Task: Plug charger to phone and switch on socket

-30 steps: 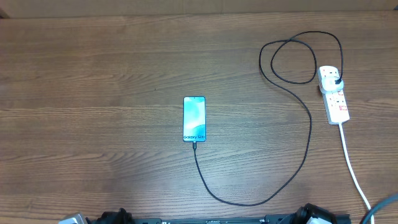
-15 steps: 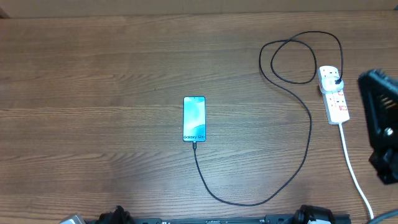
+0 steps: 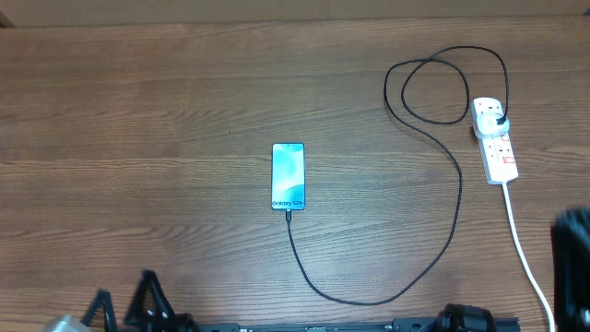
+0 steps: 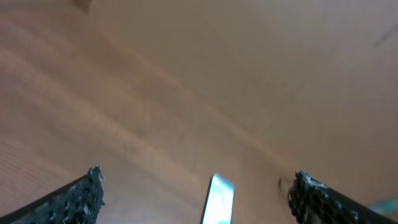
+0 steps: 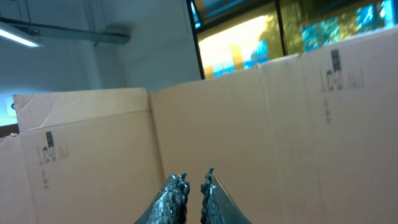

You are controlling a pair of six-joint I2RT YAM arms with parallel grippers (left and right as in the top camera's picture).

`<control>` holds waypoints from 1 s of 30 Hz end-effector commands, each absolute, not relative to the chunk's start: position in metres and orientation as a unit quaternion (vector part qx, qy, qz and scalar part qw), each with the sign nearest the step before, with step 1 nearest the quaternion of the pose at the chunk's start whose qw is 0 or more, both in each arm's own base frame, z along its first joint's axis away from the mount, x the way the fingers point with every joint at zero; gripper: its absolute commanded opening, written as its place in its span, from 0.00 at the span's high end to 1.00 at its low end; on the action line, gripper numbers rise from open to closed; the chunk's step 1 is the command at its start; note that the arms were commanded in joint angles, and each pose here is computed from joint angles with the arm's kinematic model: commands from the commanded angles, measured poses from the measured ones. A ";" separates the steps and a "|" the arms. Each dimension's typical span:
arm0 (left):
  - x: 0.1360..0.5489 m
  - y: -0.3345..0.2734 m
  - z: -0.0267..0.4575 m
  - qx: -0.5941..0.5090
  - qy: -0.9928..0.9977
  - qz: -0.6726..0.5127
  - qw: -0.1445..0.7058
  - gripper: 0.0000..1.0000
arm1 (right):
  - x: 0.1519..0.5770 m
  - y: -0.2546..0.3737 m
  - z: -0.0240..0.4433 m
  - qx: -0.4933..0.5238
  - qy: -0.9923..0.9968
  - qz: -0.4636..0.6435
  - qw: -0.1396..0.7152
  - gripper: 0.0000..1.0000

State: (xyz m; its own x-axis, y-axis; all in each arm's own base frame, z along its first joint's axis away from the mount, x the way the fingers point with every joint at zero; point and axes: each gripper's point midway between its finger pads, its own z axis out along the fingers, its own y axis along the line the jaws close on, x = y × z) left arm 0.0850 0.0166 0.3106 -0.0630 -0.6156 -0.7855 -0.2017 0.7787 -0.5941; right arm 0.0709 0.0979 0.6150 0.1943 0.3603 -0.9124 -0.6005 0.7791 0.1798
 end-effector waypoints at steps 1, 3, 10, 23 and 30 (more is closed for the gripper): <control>0.101 0.030 0.306 -0.328 0.685 -0.159 0.631 0.01 | 0.053 0.095 0.618 -0.105 0.533 0.298 0.785 0.87; 0.116 0.031 0.300 -0.327 0.682 -0.160 0.634 0.00 | 0.042 0.097 0.618 -0.110 0.524 0.296 0.791 0.87; 0.174 0.034 0.255 -0.328 0.686 -0.159 0.630 0.00 | 0.019 0.100 0.622 -0.123 0.500 0.290 0.807 0.87; 0.226 0.037 0.192 -0.323 0.673 -0.164 0.645 0.01 | -0.092 0.117 0.612 -0.188 0.397 0.229 0.869 0.87; 0.235 0.038 0.184 -0.295 0.666 -0.148 0.669 0.00 | -0.142 0.121 0.599 -0.209 0.348 0.208 0.890 0.87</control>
State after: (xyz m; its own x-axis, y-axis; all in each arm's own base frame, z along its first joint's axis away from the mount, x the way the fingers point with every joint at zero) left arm 0.2330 0.0339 0.1903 0.0547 -0.6371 -0.7689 -0.1851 0.7502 -0.6347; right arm -0.1350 0.1249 0.6014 0.6507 0.2329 -0.7228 -0.5296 0.8213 -0.2121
